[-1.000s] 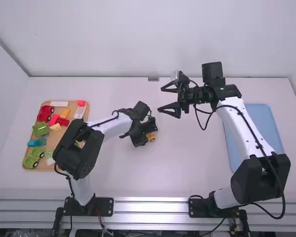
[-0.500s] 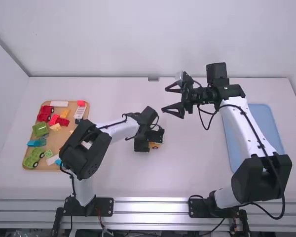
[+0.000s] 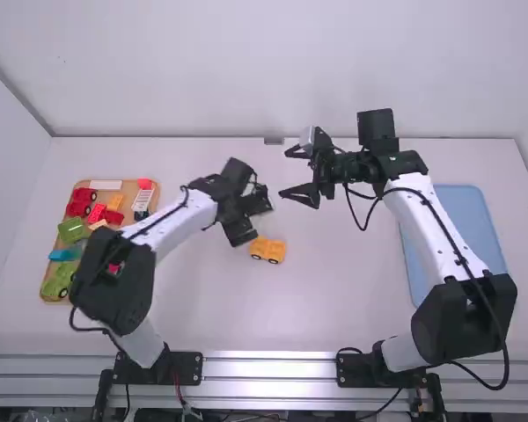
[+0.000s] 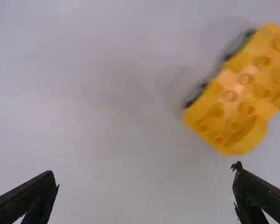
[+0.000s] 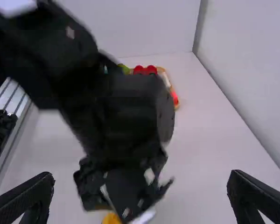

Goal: Assemble lego blocks to make yellow taxi

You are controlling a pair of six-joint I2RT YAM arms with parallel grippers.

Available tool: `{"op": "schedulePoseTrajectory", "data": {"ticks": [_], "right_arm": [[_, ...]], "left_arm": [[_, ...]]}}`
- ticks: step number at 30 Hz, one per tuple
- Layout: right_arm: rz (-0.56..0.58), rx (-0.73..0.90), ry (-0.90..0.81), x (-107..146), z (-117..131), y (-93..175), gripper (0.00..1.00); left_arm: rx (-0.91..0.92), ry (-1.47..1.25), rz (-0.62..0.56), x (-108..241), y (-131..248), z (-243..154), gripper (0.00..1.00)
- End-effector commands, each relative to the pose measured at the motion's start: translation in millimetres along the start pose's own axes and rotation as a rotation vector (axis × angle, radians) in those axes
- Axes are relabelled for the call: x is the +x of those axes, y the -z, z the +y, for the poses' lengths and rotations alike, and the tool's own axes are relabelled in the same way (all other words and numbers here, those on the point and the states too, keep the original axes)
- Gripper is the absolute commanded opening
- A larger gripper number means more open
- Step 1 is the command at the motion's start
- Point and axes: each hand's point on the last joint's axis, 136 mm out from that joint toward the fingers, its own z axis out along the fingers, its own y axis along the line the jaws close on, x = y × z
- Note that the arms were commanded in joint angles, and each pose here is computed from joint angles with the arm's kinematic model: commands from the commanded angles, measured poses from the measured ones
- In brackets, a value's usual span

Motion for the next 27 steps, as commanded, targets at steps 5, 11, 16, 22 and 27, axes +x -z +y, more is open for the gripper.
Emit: {"op": "schedulePoseTrajectory", "data": {"ticks": [5,11,16,22,27], "right_arm": [[0.055,0.027,0.029,-4,1,-36,0.99],[0.037,0.072,-0.003,-6,-17,-63,0.99],[0.027,0.045,0.005,-4,-15,-81,0.99],[0.021,0.034,0.022,-7,-10,-90,0.99],[0.023,0.049,0.008,-5,-16,-84,0.99]], "left_arm": [[-0.120,0.447,-0.190,27,80,72,0.99],[-0.352,0.928,-0.211,100,134,120,0.99],[-0.597,1.315,-0.165,169,172,133,0.99],[-0.705,1.613,-0.170,222,198,130,0.99],[-0.775,1.821,-0.181,263,204,133,0.99]]}}
